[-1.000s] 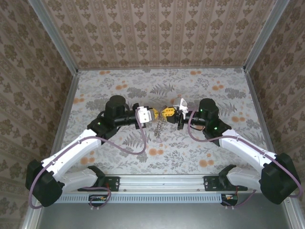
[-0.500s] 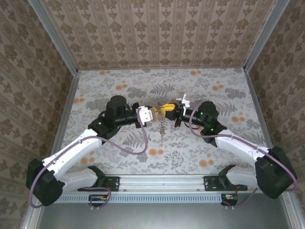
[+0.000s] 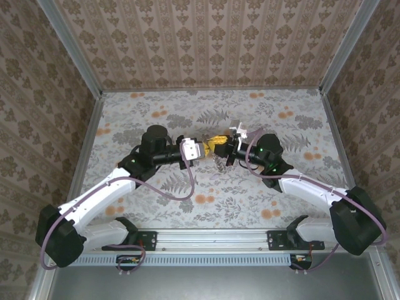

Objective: Put the keys on the keyring

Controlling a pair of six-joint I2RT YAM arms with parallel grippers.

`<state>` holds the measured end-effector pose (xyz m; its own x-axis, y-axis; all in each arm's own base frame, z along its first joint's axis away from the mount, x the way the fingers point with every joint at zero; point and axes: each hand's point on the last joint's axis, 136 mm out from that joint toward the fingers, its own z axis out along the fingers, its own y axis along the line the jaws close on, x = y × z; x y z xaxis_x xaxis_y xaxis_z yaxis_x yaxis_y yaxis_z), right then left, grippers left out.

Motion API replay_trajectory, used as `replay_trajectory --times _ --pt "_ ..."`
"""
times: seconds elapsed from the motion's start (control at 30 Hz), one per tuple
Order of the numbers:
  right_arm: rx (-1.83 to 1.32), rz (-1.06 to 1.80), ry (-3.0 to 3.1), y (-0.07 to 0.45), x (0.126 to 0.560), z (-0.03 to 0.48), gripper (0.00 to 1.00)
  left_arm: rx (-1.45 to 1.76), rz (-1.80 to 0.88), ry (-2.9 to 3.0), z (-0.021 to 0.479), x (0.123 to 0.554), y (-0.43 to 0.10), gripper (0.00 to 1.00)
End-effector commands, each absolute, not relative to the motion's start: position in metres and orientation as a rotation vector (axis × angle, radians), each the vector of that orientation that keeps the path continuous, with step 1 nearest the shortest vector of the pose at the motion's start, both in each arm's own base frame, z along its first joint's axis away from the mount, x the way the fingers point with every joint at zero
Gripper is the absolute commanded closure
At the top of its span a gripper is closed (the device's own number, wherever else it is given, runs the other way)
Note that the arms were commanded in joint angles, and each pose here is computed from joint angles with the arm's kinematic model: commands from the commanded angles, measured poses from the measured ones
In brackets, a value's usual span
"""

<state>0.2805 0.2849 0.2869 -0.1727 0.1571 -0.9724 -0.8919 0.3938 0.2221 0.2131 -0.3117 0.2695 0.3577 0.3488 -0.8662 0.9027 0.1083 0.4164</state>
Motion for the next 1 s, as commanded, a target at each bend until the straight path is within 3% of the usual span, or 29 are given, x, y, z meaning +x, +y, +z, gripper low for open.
replay_trajectory --times 0.0,0.2,0.27,0.5,0.57,0.6,0.97 --pt "-0.682 0.999 1.332 0.279 0.285 0.309 1.0 1.454 -0.758 1.176 0.281 0.191 -0.313 0.9" --pt "-0.734 0.964 1.352 0.278 0.28 0.301 1.0 1.348 -0.709 1.191 0.3 0.2 -0.286 0.92" --pt "-0.765 0.947 1.364 0.278 0.278 0.299 1.0 1.32 -0.688 1.2 0.304 0.202 -0.278 1.0" --pt "-0.857 0.954 1.374 0.281 0.267 0.298 1.0 1.29 -0.567 1.27 0.294 0.216 -0.264 1.0" --pt "-0.868 0.97 1.366 0.281 0.264 0.301 1.0 1.299 -0.6 1.277 0.288 0.214 -0.267 0.8" --pt "-0.871 0.974 1.362 0.282 0.263 0.302 1.0 1.309 -0.626 1.276 0.284 0.212 -0.269 0.77" --pt "-0.946 1.012 1.292 0.283 0.248 0.311 1.0 1.315 -0.84 1.233 0.271 0.201 -0.288 0.62"
